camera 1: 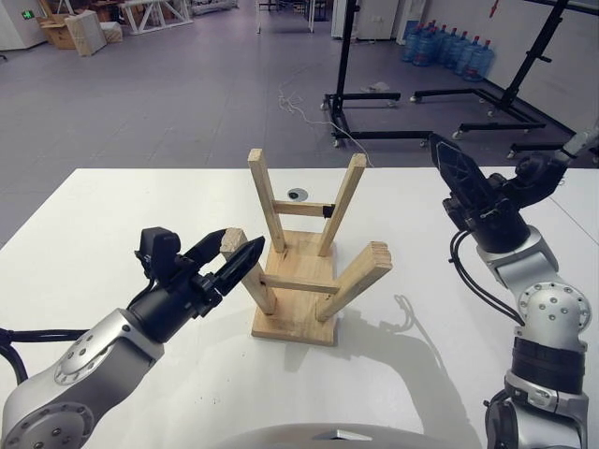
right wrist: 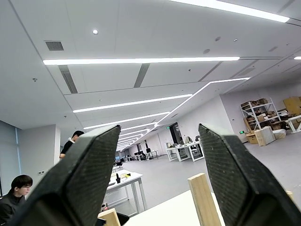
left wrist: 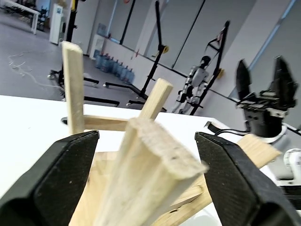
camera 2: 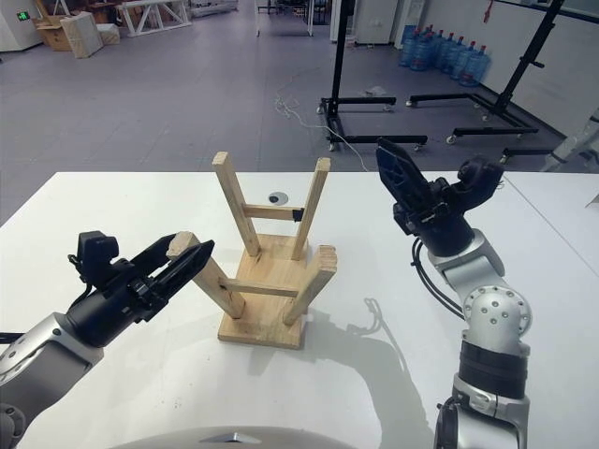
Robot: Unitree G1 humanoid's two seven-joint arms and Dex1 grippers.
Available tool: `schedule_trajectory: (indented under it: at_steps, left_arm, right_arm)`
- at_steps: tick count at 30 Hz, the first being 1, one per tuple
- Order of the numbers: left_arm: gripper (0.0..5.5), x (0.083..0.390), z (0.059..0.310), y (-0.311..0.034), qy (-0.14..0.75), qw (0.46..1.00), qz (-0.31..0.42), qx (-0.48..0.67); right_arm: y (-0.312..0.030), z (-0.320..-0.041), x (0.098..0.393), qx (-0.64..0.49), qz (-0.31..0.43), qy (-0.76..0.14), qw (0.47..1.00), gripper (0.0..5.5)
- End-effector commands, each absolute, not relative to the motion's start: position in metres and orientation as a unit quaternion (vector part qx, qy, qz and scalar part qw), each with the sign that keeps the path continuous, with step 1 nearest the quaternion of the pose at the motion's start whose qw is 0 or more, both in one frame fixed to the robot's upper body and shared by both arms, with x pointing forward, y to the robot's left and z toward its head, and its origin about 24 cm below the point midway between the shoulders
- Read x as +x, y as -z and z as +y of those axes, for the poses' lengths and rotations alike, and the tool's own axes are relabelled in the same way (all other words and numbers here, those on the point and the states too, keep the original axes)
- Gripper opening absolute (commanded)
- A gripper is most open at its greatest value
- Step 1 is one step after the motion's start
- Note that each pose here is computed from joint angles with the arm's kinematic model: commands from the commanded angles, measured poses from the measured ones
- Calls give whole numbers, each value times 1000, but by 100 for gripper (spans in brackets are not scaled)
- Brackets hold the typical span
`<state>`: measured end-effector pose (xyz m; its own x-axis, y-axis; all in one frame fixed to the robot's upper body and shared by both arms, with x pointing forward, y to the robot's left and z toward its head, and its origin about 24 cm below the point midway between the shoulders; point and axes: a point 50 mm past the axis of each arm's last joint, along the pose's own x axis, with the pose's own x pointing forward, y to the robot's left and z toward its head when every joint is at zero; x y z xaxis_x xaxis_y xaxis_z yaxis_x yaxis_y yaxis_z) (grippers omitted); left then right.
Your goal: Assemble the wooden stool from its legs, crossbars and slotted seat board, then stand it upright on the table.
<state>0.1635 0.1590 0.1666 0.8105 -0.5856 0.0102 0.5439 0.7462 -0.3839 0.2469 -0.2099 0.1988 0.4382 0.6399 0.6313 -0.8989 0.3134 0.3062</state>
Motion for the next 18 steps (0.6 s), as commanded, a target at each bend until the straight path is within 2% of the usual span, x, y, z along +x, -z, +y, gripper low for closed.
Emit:
schedule_trajectory:
  at_steps: [1, 7, 11, 18]
  left_arm:
    - [374, 172, 169, -155, 274, 945, 87, -155]
    - [374, 192, 175, -143, 281, 949, 84, -114]
    - [374, 204, 179, -138, 305, 943, 75, -105]
    - [374, 206, 187, -130, 353, 927, 85, -93]
  right_arm:
    - [-193, -208, 247, 307, -193, -490, 793, 305]
    - [-165, -220, 270, 268, -130, -507, 809, 305]
    - [-135, -226, 284, 163, -52, -541, 823, 305]
    - [-139, -207, 332, 87, -71, -573, 812, 305]
